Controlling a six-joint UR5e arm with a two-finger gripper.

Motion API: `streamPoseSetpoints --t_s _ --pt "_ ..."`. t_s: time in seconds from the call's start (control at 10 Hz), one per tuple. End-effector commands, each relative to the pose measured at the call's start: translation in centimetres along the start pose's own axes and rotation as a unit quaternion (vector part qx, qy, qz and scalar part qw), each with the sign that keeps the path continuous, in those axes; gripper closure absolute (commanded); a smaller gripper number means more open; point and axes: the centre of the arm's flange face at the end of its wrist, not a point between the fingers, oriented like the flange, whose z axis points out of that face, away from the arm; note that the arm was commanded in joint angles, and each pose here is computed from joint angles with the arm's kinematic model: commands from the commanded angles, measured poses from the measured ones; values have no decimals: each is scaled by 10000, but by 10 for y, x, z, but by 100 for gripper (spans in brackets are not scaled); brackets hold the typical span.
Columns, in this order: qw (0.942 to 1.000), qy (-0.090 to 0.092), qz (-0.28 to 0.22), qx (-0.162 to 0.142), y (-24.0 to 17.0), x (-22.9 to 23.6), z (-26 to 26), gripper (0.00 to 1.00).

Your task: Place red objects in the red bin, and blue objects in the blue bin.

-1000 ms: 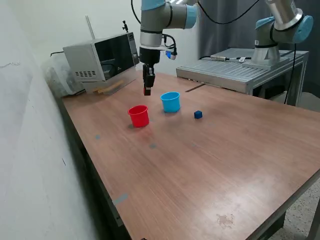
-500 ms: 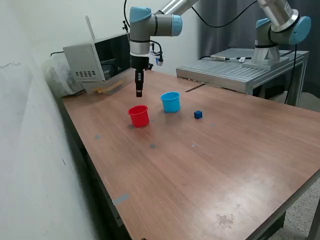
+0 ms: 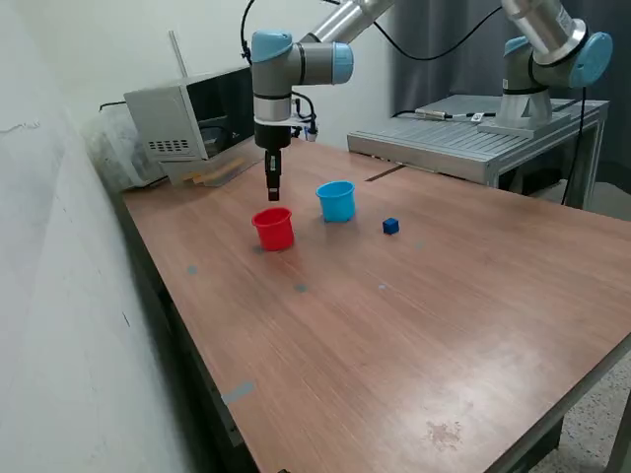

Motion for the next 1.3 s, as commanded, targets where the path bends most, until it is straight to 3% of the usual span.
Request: streamPoseSetpoints --t_s 0.0,0.6,0.7,1.2 --pt "10000 -15 -1 41 0 1 10 100" --pt "10000 13 0 -55 7 3 3 100" --pt "10000 13 8 -55 7 3 3 0" --pt "10000 -20 -40 1 1 6 8 0"
